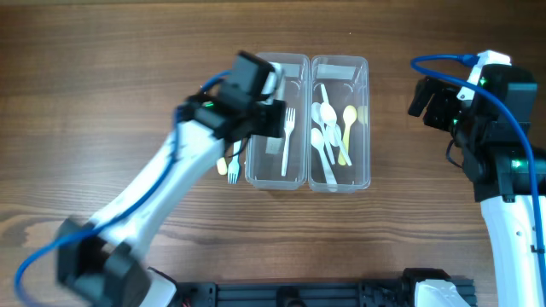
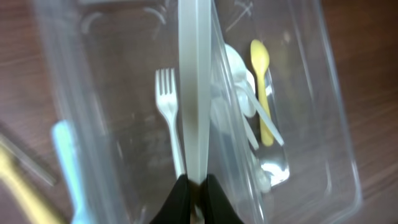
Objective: Pack container
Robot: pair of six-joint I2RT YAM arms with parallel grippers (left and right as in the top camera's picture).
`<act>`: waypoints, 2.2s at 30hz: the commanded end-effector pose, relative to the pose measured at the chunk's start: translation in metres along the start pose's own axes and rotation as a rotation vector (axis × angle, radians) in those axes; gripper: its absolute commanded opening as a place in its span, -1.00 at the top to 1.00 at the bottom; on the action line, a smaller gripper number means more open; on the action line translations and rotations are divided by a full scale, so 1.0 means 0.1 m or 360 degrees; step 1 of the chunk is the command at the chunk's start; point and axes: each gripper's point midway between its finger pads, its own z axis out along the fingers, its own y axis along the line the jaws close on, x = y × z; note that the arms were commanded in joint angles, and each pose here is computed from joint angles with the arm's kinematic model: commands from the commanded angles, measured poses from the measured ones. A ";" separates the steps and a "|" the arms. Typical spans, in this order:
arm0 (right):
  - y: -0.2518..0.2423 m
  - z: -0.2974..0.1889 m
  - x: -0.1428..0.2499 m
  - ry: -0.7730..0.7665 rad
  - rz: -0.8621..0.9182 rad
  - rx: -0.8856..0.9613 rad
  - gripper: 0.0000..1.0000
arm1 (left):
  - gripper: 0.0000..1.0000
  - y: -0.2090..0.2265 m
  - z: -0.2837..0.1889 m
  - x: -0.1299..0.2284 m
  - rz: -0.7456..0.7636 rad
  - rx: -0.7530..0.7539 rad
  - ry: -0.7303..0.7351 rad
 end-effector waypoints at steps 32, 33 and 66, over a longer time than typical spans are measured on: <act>0.02 0.11 0.04 0.0057 -0.0016 -0.0010 -0.99 | -0.01 1.72 0.76 1.28 -0.0793 -0.0764 0.0609; 0.02 0.11 0.04 0.0057 -0.0015 -0.0010 -0.99 | 0.06 1.75 0.78 1.32 -0.0803 -0.0772 0.0632; 0.02 0.11 0.04 0.0057 -0.0015 -0.0010 -0.99 | 0.88 0.21 0.16 0.11 0.0069 -0.0288 -0.0070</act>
